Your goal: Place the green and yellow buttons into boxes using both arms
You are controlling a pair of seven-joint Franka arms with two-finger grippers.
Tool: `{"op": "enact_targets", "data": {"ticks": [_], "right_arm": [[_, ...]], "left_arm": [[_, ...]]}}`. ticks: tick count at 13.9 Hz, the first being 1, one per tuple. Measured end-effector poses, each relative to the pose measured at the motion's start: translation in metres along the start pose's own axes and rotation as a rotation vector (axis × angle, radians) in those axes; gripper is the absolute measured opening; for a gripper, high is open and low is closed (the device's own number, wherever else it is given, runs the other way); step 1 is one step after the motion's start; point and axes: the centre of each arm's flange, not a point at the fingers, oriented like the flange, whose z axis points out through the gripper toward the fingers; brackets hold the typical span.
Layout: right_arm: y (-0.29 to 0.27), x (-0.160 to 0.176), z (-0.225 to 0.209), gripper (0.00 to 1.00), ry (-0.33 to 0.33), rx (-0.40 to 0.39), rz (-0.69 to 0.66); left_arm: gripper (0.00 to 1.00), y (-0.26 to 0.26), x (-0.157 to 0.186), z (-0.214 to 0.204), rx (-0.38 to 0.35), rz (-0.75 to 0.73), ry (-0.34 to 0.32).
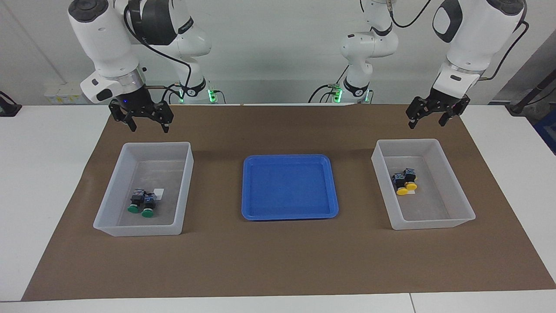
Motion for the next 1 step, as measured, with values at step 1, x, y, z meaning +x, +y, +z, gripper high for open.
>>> {"op": "enact_targets", "data": {"ticks": [1], "right_arm": [[0.0, 0.0, 0.0, 1.0, 0.0, 0.0, 0.0]], "left_arm": [[1.0, 0.0003, 0.0, 0.0, 0.0, 0.001, 0.0]]}}
